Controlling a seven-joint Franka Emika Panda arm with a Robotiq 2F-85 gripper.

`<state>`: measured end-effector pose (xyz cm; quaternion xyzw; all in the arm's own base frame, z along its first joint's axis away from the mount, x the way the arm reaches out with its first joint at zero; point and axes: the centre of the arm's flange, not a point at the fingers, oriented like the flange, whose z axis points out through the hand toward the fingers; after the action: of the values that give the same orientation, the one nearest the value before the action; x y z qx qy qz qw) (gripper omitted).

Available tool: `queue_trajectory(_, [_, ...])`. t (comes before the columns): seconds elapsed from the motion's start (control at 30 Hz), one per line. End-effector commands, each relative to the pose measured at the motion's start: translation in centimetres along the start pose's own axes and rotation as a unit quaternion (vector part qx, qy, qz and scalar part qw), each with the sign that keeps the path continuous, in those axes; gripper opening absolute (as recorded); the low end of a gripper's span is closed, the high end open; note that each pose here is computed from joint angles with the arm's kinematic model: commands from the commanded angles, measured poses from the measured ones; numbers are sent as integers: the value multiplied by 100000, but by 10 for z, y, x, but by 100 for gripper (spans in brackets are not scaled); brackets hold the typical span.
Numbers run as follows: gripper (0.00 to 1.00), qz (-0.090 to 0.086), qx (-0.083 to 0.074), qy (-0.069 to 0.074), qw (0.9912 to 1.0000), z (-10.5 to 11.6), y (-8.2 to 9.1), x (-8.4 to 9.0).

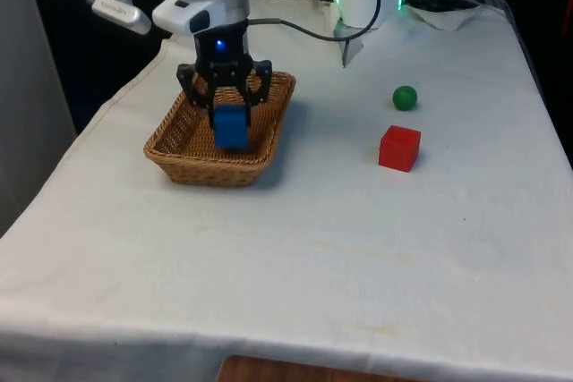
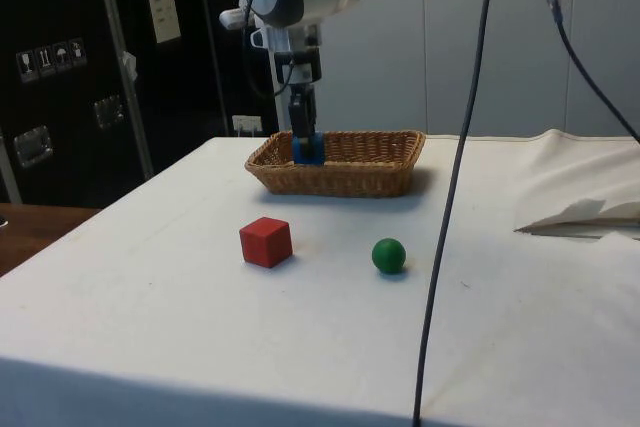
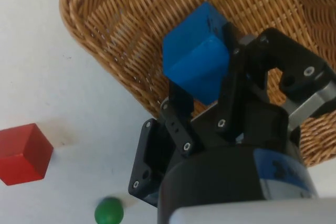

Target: Place all non-red objects into the basket.

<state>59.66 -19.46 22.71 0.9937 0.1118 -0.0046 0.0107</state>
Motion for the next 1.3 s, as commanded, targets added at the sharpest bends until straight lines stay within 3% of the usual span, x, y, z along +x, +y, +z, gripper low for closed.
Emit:
queue_trajectory(0.0, [50,-2,304,427,99999,1,1,1])
queue_trajectory(0.17, [50,64,194,-128,100000,4,0,0])
queue_trajectory(0.93, [50,504,290,-47,99998,0,7,-4])
queue_trajectory(1.07, [63,448,341,-20,99998,0,6,-3])
queue_trajectory(1.13, [78,486,323,-28,99998,0,7,-4])
queue_trajectory(1.27, [98,523,348,-5,99998,0,7,-4])
